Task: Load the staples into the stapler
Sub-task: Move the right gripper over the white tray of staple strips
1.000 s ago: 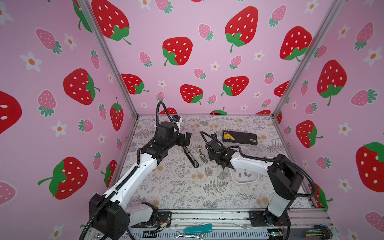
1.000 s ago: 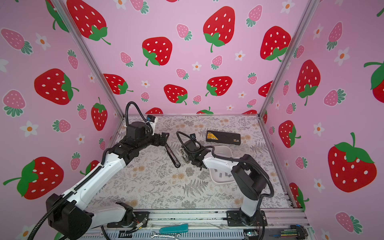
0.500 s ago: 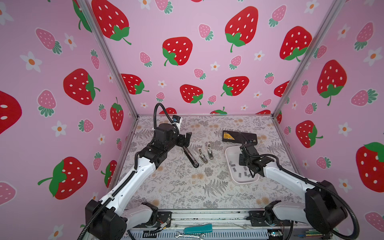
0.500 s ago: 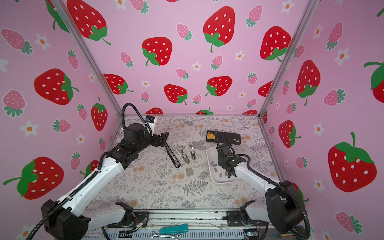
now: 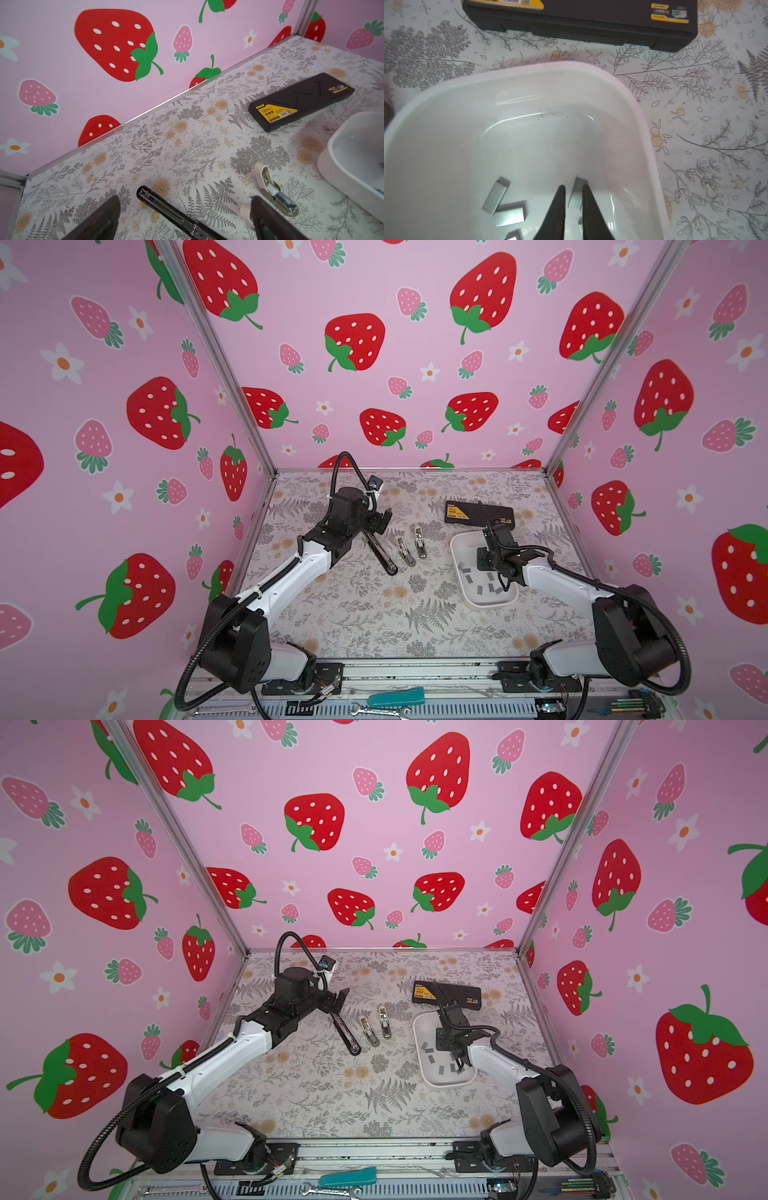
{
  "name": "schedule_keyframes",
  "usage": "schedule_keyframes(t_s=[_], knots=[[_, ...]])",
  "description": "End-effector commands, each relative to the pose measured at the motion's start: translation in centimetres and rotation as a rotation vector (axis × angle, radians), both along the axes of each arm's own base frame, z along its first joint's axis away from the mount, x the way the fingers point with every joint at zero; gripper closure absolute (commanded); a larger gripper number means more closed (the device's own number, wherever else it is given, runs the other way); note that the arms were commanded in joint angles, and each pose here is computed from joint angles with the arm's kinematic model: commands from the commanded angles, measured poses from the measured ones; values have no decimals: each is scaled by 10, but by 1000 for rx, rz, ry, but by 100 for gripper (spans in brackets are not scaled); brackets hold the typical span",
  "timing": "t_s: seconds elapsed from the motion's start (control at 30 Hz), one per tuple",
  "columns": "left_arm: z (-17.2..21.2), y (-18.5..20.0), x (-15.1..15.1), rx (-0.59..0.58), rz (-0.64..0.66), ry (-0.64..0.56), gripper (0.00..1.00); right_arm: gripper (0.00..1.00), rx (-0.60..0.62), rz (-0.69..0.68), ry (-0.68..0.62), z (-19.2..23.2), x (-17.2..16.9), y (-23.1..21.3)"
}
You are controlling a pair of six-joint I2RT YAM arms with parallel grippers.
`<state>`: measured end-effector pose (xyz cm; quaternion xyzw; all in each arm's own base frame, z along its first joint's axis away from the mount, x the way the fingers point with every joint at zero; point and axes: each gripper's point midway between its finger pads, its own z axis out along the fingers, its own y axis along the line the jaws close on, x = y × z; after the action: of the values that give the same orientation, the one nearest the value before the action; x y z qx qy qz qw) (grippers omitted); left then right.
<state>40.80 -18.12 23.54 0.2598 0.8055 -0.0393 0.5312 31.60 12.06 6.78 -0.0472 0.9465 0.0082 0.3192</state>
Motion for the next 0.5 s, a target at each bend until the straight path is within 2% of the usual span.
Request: schedule_keyframes(t_s=[0.0, 0.13, 0.3, 0.47], knots=[[30, -10, 7, 7, -46, -75, 1, 77, 39, 76, -89, 27, 7, 10], [30, -10, 9, 10, -49, -90, 1, 71, 93, 169, -78, 26, -5, 29], [27, -12, 15, 21, -51, -103, 1, 74, 18, 14, 77, -13, -27, 1], [19, -14, 22, 51, -52, -87, 1, 73, -43, -37, 194, -40, -46, -14]])
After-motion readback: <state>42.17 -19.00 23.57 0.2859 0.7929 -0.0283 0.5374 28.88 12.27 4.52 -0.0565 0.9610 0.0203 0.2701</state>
